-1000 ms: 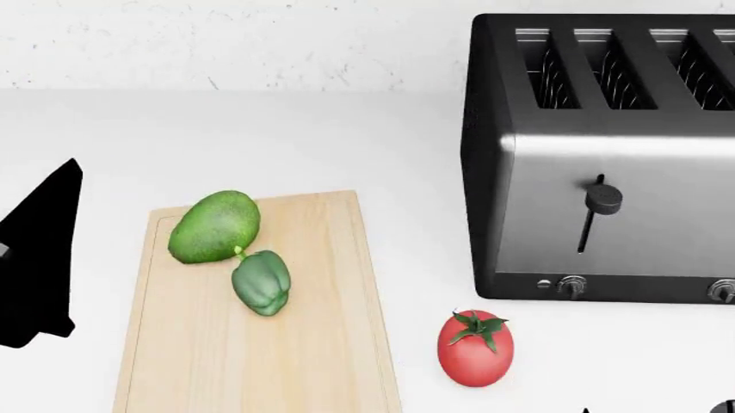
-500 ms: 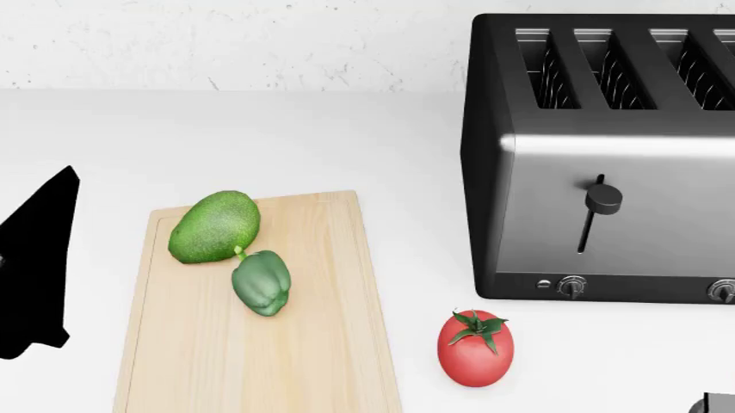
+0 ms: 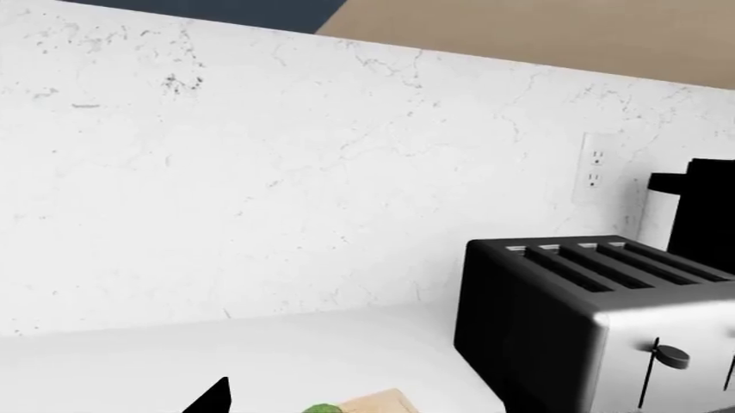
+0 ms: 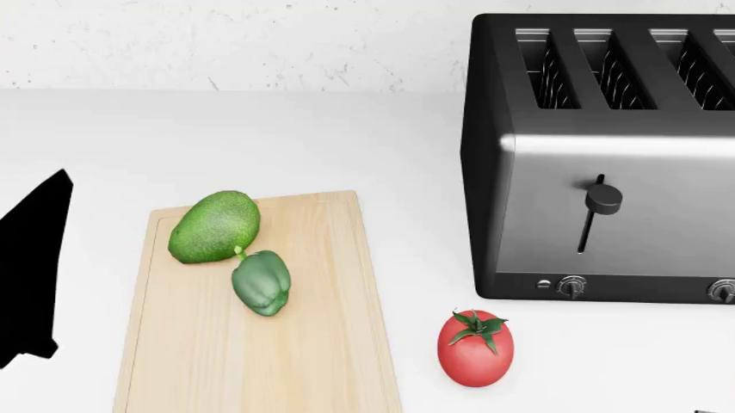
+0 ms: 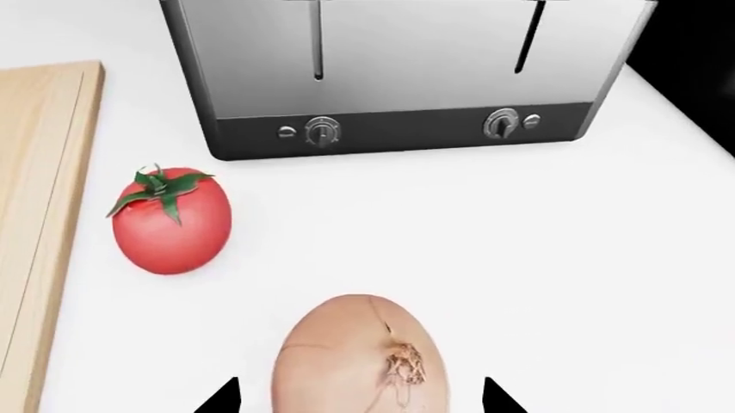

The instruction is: Place the avocado, onion, tomato and bell pepper on the cutting board.

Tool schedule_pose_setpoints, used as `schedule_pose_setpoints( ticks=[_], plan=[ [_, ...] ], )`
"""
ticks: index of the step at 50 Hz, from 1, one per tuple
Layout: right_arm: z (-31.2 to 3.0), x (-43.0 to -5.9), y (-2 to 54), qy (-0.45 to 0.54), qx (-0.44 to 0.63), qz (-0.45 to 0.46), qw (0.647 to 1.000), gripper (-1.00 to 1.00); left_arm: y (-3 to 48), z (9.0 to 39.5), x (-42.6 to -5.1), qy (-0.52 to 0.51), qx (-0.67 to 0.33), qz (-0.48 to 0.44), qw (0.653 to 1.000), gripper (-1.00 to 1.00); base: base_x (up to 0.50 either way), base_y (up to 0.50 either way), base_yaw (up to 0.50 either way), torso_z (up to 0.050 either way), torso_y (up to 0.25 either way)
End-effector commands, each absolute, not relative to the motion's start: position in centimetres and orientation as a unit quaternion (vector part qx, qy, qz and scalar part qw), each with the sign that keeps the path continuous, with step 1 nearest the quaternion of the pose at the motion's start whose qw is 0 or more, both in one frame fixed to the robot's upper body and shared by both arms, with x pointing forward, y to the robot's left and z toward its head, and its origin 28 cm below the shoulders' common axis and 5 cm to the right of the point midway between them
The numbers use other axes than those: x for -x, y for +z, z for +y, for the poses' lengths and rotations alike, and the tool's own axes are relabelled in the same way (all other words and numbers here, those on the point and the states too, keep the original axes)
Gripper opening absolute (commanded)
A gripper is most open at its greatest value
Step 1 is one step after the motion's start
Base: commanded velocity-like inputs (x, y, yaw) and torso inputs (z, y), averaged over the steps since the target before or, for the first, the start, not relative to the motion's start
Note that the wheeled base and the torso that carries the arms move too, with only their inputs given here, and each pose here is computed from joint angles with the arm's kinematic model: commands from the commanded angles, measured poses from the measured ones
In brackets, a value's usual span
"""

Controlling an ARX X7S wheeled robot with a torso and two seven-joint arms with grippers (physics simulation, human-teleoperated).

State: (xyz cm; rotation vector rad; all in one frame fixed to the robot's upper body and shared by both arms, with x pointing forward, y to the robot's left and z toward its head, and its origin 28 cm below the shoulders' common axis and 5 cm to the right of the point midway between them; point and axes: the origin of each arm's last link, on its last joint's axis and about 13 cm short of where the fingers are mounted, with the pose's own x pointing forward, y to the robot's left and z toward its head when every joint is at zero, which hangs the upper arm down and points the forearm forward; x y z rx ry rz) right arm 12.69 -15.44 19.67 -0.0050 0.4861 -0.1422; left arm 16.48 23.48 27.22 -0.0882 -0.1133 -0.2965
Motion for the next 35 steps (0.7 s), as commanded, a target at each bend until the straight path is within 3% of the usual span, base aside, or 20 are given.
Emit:
schedule_pose_setpoints(
  ticks=[1, 35],
  plan=[
    [-15.4, -13.7, 18.9, -0.059, -0.015, 0.238, 0.969, 1.00, 27.7, 23.5, -16.3, -0.154, 0.054, -0.070, 0.984, 1.00, 0.00, 0.00, 0.00, 0.000, 0.000],
    [-16.4, -15.3, 16.2, -0.076, -0.027, 0.274, 0.959, 1.00, 28.0, 23.6, -15.5, -0.158, 0.052, -0.064, 0.984, 1.00, 0.00, 0.00, 0.00, 0.000, 0.000]
  ],
)
